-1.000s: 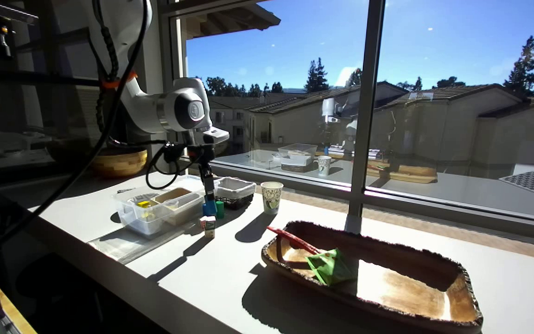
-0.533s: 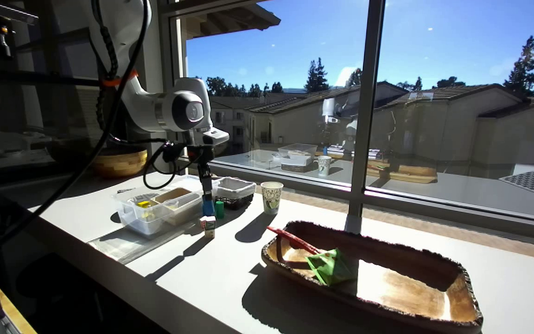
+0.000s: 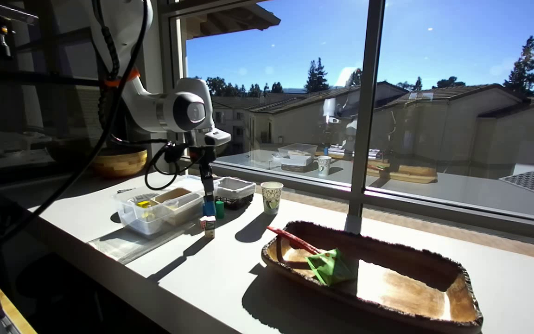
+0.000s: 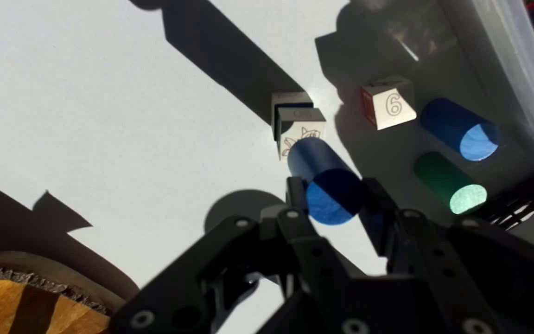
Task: Put the furthest toy block on the closest toy block, then put the blue block on the toy block
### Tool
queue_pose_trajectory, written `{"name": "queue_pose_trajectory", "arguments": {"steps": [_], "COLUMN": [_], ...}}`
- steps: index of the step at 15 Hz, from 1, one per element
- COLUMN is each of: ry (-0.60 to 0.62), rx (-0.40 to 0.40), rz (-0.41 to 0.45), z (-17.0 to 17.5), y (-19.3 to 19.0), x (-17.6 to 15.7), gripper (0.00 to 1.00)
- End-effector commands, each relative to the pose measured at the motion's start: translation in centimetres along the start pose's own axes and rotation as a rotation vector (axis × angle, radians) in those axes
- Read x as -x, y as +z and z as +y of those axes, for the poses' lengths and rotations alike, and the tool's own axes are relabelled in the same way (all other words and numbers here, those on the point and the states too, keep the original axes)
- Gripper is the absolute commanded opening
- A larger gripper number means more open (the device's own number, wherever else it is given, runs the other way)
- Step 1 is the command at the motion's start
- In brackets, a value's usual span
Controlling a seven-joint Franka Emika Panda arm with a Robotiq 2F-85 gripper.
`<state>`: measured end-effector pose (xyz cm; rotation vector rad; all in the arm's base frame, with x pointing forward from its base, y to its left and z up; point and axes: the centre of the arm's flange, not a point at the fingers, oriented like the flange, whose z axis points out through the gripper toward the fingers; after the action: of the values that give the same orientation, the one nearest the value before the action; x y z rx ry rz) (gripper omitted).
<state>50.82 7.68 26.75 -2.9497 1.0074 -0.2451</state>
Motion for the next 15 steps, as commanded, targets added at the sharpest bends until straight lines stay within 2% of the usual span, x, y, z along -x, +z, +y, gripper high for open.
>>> {"name": "queue_pose_trajectory", "arguments": {"steps": [1, 15], "ry": [-0.001, -0.028], "rx": [-0.013, -0.039], "rz": [-0.015, -0.038], "z": [0.80, 1.15], "y": [0.22, 0.75], "x": [0.21, -0.33], "gripper": [0.09, 0.09]}}
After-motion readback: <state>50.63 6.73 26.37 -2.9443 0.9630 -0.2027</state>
